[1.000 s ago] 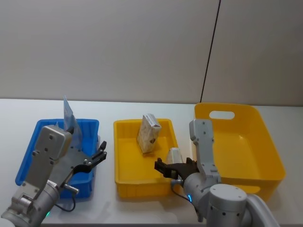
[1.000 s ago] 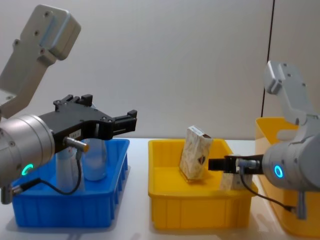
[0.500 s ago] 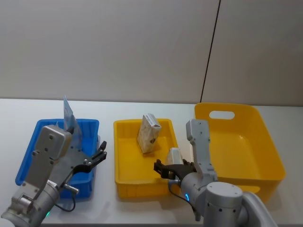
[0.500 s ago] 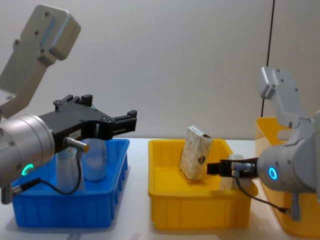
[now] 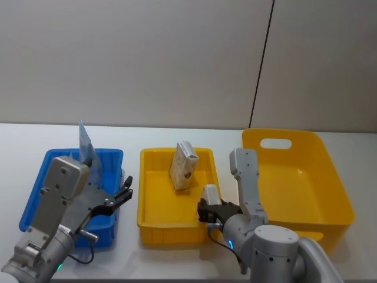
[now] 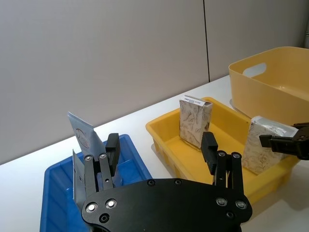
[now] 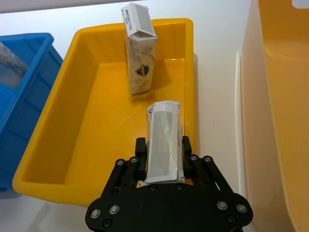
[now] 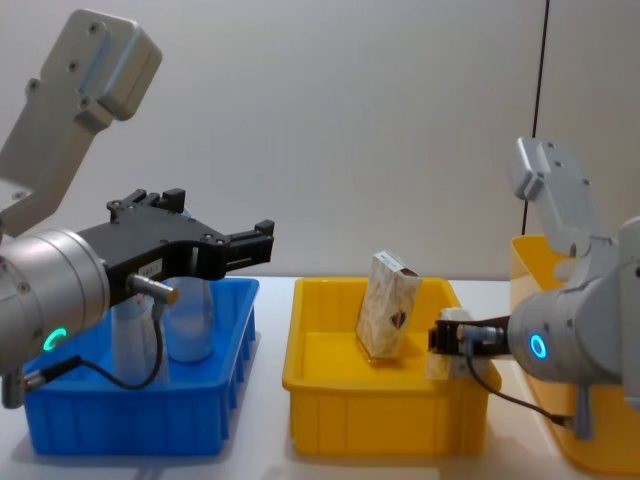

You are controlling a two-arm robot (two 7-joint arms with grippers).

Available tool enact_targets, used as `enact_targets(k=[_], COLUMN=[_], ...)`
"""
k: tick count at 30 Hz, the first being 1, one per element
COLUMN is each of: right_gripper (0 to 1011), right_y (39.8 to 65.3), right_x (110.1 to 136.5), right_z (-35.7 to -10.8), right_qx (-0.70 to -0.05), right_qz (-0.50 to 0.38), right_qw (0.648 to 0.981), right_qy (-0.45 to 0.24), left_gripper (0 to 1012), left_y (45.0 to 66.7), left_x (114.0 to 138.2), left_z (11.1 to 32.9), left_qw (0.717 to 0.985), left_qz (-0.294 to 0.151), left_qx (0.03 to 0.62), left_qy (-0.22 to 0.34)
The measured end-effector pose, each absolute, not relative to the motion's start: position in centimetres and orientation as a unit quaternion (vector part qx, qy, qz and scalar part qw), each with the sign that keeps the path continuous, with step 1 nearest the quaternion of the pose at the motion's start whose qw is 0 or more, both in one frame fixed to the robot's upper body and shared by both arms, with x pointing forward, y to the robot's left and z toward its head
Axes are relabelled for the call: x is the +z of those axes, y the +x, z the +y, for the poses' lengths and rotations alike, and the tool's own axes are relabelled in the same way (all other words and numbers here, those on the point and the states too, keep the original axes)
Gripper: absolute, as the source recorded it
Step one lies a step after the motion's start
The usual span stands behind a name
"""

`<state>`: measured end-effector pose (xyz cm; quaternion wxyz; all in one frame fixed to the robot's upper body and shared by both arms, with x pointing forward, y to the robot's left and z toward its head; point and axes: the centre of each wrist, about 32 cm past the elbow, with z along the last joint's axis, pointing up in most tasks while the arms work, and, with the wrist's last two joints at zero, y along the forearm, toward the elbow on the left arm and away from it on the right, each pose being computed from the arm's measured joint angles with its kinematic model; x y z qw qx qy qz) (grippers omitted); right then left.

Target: Bimanual collaborative sorting of washing and personal care products

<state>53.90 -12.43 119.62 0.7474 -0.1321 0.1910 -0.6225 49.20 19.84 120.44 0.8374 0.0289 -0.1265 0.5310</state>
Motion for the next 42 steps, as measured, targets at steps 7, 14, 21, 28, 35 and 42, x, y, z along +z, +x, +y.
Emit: enact_targets(k=[7,14,21,28,35,42], right_gripper=[342,339,327,275,145,35], right_y=[54.0,53.9,53.7,53.3,53.1,53.0], right_x=[119.6,119.6,119.6,119.7,119.9,120.3], right_z=[-12.3,-12.2,-12.1,-12.1,-12.0,-12.1], right_qx=[-0.625,-0.629,-0.630,-0.623,-0.604,-0.584], right_qz=[0.192,0.188,0.171,0.137,0.097,0.055], right_qw=[0.745,0.743,0.746,0.762,0.786,0.807], right_qy=[-0.133,-0.134,-0.128,-0.110,-0.090,-0.069], left_gripper=[1001,1002,1001,1001,1002,1001], left_y=[49.2,49.2,49.2,49.2,49.2,49.2], left_x=[120.4,120.4,120.4,120.4,120.4,120.4], left_z=[19.8,19.8,19.8,19.8,19.8,19.8], left_qw=[0.837,0.837,0.837,0.837,0.837,0.837], left_qz=[-0.126,-0.126,-0.126,-0.126,-0.126,-0.126], left_qx=[0.531,0.531,0.531,0.531,0.531,0.531], left_qy=[0.029,0.029,0.029,0.029,0.029,0.029])
